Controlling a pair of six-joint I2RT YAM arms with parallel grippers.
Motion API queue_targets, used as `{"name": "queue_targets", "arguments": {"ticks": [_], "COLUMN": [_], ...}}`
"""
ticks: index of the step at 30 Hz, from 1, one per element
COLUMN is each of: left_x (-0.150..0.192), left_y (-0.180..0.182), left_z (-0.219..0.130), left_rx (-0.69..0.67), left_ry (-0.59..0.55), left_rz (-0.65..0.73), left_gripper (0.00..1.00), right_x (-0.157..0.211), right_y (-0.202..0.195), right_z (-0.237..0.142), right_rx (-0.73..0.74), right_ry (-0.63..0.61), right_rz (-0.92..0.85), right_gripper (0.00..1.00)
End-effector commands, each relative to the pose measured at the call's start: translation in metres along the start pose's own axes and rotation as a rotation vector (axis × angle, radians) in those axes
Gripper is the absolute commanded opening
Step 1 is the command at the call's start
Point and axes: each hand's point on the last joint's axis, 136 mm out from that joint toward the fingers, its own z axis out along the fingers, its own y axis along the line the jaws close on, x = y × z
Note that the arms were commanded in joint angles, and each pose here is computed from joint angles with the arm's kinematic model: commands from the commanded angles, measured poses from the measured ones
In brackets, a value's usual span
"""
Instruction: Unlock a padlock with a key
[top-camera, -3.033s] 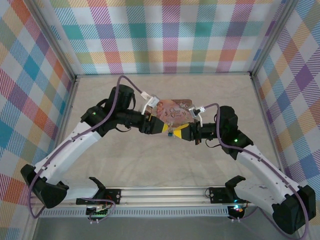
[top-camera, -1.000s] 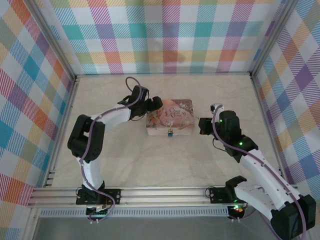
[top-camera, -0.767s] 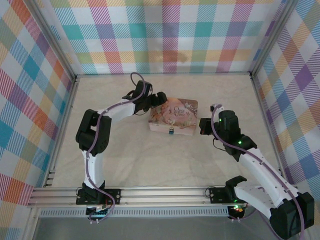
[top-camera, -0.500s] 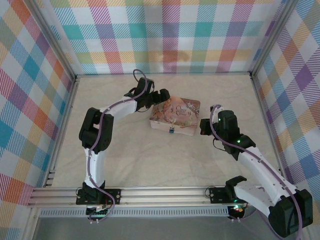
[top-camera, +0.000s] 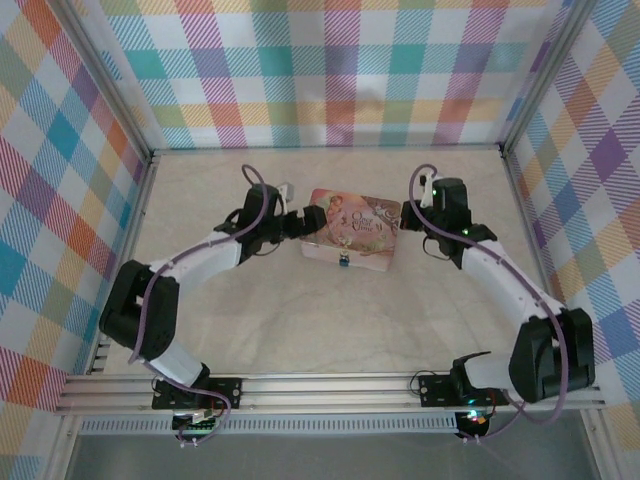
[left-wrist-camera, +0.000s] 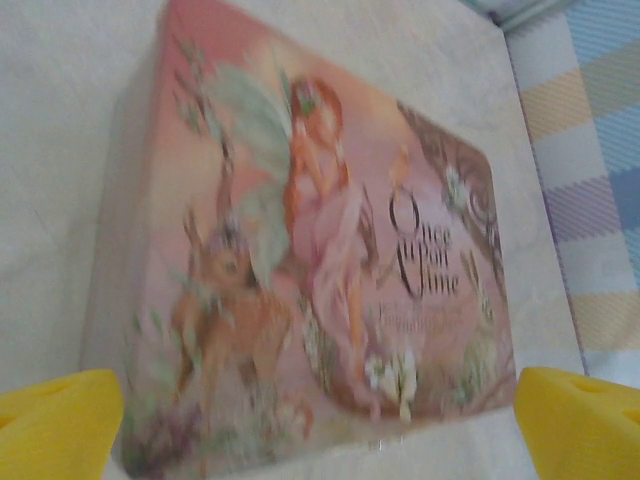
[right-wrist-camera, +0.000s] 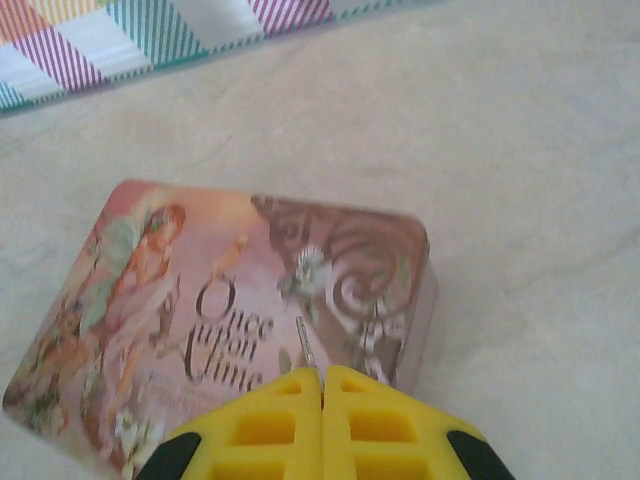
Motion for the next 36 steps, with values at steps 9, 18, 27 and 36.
{"name": "queue_targets", "arguments": {"ticks": [9, 18, 27, 36], "left_x": [0.074, 0.077, 0.098, 0.128], "left_y": [-0.032, -0.018, -0.033, -0.054], "left_z": [0.023, 0.017, -0.016, 0.017], "left_rx": [0.202, 0.128, 0.146, 0.206], "left_ry": [-0.064, -0.12, -0.088, 0.0], "left_rz": [0.192, 0.209, 0.279, 0.315], "left_gripper": [1.0, 1.0, 1.0, 1.0], "right_x": [-0.043, -0.049, -0.071, -0.079], "right_y": [-0.021, -0.037, -0.059, -0.076], "right_z": [0.067, 0.08, 0.091, 0.13], "right_rx": [0.048, 0.088, 0.123, 0.153], "right_ry": [-0.004, -0.009, -0.035, 0.021], "right_rz": [-0.03, -0.051, -0.04, -0.059], "right_gripper": [0.0, 0.0, 0.0, 0.0]}}
